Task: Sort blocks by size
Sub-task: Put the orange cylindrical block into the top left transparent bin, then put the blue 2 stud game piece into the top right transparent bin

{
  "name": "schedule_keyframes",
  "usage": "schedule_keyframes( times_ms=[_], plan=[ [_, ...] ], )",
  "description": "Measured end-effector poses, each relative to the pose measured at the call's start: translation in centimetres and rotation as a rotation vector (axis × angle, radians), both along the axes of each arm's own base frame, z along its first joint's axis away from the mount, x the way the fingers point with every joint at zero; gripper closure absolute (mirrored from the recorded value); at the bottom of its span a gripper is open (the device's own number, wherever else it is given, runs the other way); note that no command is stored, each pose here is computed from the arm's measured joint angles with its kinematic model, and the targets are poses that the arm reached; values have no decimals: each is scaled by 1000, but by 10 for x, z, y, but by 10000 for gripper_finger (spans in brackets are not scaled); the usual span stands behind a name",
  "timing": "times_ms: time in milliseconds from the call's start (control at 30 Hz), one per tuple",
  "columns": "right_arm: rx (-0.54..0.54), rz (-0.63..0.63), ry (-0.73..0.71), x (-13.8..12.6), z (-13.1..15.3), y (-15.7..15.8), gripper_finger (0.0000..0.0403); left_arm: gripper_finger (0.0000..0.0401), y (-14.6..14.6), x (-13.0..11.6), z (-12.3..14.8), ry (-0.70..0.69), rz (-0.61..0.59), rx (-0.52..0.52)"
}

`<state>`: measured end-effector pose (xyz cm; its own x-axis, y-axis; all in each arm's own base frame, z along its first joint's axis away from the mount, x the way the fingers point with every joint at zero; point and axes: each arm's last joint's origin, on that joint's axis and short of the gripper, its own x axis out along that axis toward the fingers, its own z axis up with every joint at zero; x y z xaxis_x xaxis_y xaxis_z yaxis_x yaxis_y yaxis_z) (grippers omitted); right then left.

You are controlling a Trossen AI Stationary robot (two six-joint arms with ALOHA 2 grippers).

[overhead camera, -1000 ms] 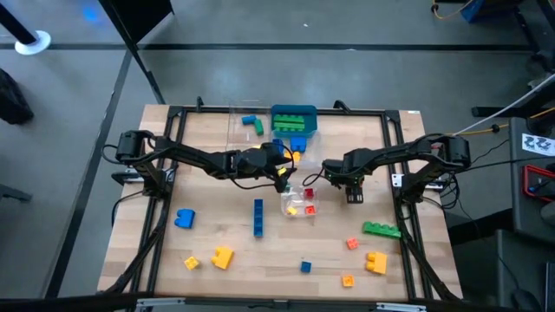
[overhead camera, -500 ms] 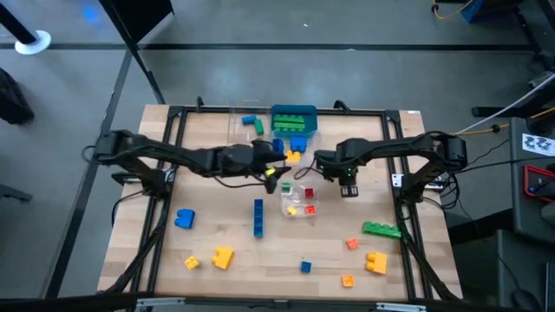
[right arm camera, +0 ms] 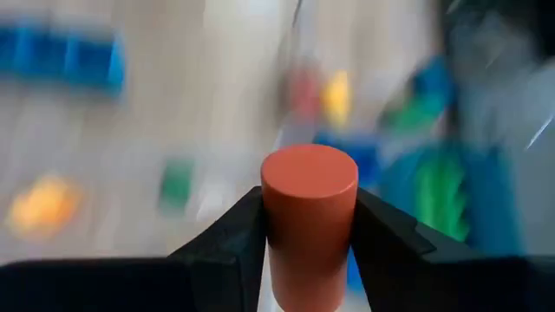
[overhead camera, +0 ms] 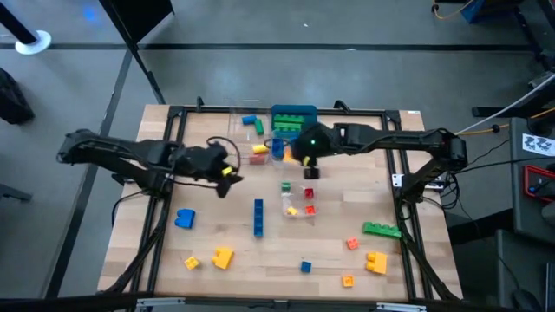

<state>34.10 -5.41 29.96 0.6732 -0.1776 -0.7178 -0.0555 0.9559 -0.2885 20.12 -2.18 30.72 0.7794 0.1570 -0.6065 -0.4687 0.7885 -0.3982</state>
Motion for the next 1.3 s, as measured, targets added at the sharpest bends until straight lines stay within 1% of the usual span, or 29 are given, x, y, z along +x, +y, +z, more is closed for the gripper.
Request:
schedule_keyframes(
  times_ms=[67, 133, 267, 367, 500, 567, 667, 800, 933, 1000, 1067, 1167, 1300],
  plan=[
    [-35, 22, -126, 14, 4, -2, 259, 217, -3, -13, -2, 58, 34, -65],
    [-66, 37, -219, 29, 1, -4, 255, 217, -6, -22, -4, 103, 70, -123],
    [-122, 53, -388, 57, -8, -11, 252, 217, -13, -33, -9, 178, 114, -222],
    [-151, 47, -446, 75, -27, -20, 252, 217, -20, -36, -12, 220, 109, -285],
    [-165, 25, -487, 90, -50, -32, 251, 217, -29, -38, -13, 254, 99, -407],
    [-167, 18, -487, 95, -61, -36, 250, 217, -34, -39, -13, 274, 101, -474],
    [-165, 13, -470, 100, -76, -39, 247, 217, -40, -42, -14, 305, 113, -549],
    [-165, 14, -473, 103, -83, -40, 238, 217, -46, -47, -15, 371, 138, -638],
    [-164, 13, -467, 105, -89, -40, 218, 217, -52, -54, -18, 444, 210, -719],
    [-166, 11, -467, 105, -89, -40, 206, 217, -54, -56, -20, 485, 261, -734],
    [-175, -3, -467, 105, -89, -40, 195, 217, -57, -57, -25, 532, 306, -725],
    [-188, -26, -463, 106, -88, -41, 183, 217, -62, -55, -35, 614, 368, -680],
    [-178, -58, -461, 110, -77, -37, 178, 217, -68, -47, -52, 722, 437, -599]
  ],
)
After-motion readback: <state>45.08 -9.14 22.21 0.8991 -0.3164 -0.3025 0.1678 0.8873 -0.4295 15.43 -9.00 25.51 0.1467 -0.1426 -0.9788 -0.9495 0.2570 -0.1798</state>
